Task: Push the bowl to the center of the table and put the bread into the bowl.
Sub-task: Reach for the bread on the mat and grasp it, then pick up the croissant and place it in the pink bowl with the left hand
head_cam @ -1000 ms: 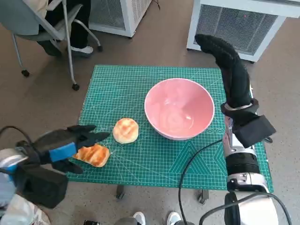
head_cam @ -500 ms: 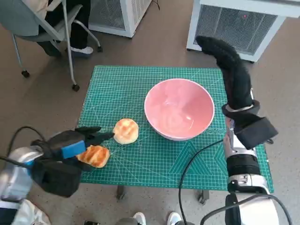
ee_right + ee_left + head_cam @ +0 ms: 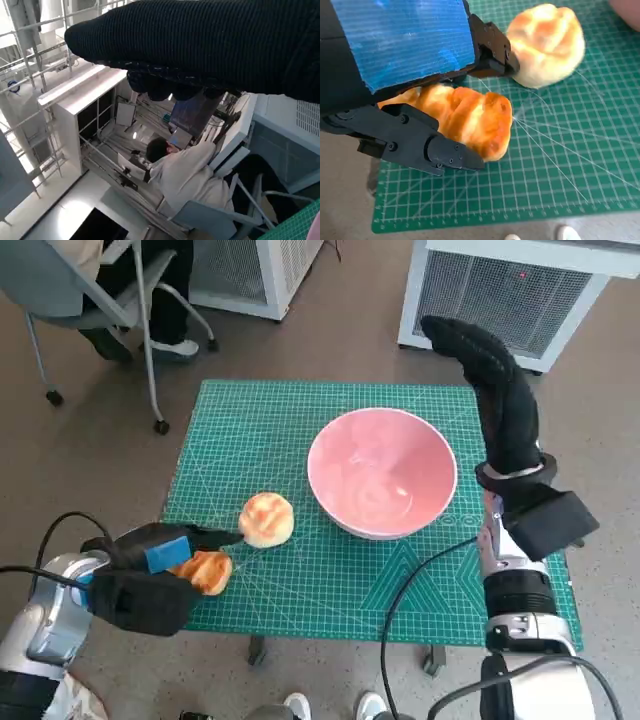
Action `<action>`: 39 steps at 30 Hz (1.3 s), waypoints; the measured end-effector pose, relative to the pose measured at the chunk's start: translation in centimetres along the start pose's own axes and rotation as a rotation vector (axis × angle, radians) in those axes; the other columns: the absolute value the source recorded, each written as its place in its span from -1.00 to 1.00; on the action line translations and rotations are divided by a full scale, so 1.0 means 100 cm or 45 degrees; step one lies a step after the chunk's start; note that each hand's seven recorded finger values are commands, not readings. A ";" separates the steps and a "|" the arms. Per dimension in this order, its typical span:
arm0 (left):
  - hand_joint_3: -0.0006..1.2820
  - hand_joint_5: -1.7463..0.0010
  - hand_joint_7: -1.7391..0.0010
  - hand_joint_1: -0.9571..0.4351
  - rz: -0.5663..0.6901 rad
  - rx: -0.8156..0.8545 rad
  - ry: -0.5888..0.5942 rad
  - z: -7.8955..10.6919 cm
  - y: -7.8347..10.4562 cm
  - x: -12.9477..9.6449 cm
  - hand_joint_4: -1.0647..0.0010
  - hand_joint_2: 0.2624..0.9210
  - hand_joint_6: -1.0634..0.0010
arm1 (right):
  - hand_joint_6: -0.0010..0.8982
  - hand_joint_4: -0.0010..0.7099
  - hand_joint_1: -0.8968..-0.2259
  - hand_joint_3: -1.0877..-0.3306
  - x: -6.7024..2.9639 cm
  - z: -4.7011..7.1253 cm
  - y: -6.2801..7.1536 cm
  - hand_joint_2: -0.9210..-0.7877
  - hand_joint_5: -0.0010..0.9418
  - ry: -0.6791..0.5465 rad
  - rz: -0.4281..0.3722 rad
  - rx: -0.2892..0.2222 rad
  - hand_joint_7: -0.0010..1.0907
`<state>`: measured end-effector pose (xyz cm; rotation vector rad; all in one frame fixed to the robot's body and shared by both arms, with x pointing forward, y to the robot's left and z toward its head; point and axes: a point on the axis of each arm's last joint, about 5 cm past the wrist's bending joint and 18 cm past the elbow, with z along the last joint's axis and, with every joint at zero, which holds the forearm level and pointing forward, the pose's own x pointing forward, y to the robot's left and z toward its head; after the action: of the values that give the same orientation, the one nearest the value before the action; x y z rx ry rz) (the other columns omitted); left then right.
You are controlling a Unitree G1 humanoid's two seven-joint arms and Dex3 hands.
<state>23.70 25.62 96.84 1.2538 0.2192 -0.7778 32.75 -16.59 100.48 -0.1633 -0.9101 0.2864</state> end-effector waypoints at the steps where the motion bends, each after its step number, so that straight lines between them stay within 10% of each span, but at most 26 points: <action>1: -0.73 -0.39 -0.34 0.39 0.006 0.006 -0.005 0.001 0.001 -0.001 -0.08 1.00 0.05 | -0.92 -0.18 -0.37 -0.19 -0.0001 0.000 0.000 -1.00 -1.00 0.000 0.000 -0.001 0.02; 26: -0.90 -0.47 -0.19 0.38 0.395 0.137 -0.264 0.044 0.068 -0.065 -0.18 1.00 -0.32 | -0.95 -0.18 -0.36 -0.20 -0.0016 0.000 -0.004 -1.00 -1.00 0.004 -0.012 -0.011 0.06; 39: -1.00 -0.13 -0.06 0.38 0.682 0.234 -0.402 0.083 0.116 -0.073 -0.60 0.83 -0.61 | -0.96 -0.18 -0.36 -0.20 -0.0022 0.000 -0.005 -1.00 -1.00 0.004 -0.016 -0.017 0.07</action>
<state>23.55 22.19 112.49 1.2622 -0.4397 -0.5228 32.68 -17.16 100.47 -0.1705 -0.9097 0.2686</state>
